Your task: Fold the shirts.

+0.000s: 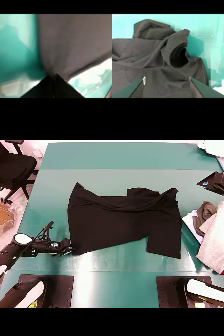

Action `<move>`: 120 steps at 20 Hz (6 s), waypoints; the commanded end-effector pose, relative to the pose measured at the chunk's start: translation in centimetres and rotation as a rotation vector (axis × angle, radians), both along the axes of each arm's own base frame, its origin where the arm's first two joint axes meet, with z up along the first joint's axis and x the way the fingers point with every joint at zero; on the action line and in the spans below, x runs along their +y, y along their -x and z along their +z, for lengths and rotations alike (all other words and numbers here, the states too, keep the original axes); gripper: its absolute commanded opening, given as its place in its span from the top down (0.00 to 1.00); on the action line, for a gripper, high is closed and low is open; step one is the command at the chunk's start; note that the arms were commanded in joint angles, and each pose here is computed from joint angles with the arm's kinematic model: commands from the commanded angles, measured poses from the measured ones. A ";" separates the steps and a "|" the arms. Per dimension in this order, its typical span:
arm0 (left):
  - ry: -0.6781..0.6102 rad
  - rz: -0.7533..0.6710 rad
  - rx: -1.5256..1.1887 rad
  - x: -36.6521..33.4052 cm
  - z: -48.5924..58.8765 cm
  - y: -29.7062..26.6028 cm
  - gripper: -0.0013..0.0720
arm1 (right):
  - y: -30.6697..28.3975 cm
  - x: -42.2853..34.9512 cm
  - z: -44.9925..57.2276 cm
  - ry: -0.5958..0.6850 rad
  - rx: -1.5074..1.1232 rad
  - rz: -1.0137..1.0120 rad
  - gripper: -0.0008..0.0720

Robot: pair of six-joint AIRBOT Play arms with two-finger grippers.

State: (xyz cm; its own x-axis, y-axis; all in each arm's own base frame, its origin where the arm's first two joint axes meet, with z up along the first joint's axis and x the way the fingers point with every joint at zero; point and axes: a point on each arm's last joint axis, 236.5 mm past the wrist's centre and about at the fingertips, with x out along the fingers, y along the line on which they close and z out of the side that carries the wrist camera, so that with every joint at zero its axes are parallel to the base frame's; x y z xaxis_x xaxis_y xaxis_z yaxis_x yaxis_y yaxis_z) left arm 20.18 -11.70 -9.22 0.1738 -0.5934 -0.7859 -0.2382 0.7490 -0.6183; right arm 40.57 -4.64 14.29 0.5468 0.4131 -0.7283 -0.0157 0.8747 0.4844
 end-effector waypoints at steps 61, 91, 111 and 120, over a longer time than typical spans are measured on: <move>-0.315 -0.293 -0.336 5.3 12.9 -8.2 0.95 | 8.2 10.5 -10.2 -0.155 0.141 0.154 0.96; -0.985 0.024 -1.502 9.9 58.5 2.9 0.95 | 24.3 9.1 34.5 0.389 -1.382 -0.245 0.96; -0.641 -0.075 -1.238 8.4 40.3 -17.0 0.95 | 1.6 5.4 14.1 0.219 -0.624 0.006 0.96; -0.593 -0.075 -1.111 9.5 33.2 -24.4 0.95 | -6.1 4.7 5.9 0.047 -0.501 0.015 0.96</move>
